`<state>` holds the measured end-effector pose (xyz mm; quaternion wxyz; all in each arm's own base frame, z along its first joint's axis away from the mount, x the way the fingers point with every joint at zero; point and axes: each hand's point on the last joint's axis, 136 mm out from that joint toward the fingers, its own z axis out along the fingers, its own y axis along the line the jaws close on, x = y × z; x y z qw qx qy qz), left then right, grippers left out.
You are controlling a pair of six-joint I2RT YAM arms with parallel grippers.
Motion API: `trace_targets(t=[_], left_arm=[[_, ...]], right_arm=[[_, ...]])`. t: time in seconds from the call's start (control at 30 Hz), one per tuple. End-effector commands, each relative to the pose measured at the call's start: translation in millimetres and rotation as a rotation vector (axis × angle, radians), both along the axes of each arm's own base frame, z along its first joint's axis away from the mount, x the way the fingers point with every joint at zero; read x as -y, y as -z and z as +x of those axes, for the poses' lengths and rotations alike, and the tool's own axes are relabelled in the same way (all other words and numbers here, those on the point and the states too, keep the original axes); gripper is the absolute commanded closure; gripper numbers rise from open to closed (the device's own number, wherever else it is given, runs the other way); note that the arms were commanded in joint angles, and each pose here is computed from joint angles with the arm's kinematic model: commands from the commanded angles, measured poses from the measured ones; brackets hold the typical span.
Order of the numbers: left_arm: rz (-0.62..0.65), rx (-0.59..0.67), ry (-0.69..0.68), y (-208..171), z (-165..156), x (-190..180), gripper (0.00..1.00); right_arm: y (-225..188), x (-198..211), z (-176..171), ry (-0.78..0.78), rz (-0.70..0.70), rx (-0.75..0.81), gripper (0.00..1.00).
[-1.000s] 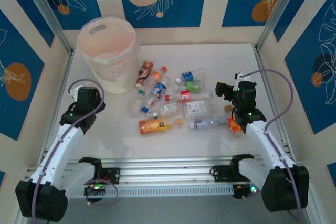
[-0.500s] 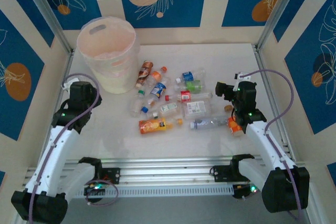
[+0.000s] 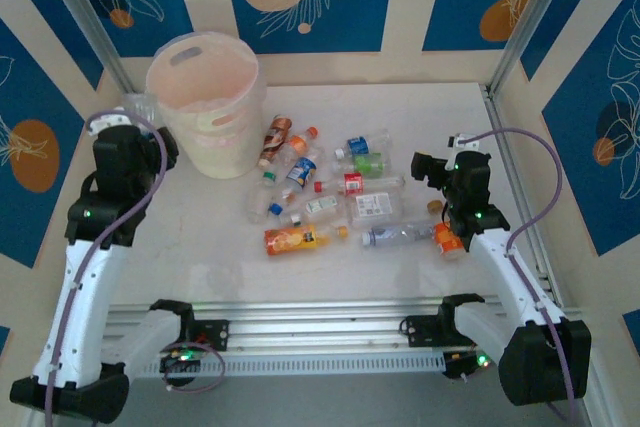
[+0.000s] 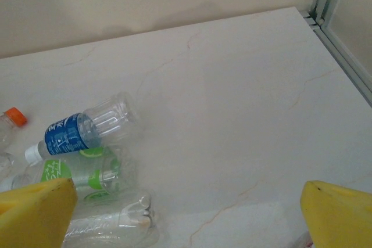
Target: Put the plastic bottles in the bin
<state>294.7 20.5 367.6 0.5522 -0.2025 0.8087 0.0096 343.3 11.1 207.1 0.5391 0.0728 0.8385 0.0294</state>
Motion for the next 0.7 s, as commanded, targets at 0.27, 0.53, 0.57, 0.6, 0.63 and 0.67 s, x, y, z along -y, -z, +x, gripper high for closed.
trace_targets(t=[0.27, 0.53, 0.57, 0.6, 0.63, 0.67], left_arm=[[-0.011, 0.085, 0.186, -61, 80, 38, 0.52], [-0.014, 0.026, 0.249, -55, 154, 58, 0.52], [-0.01, 0.015, 0.253, -52, 162, 60, 0.53], [-0.005, 0.006, 0.258, -49, 169, 61, 0.52], [-0.002, -0.002, 0.262, -45, 178, 63, 0.52], [0.002, -0.003, 0.264, -44, 184, 64, 0.53]], right_arm=[[-17, -3, -2, -0.004, 0.008, 0.02, 0.01], [-18, -4, -2, -0.001, 0.016, 0.002, 0.01], [-18, -4, -2, 0.001, 0.016, -0.002, 0.01], [-19, -3, -3, 0.004, 0.014, -0.006, 0.01], [-20, -3, -3, 0.007, 0.016, -0.008, 0.01], [-20, -3, -3, 0.008, 0.017, -0.013, 0.01]])
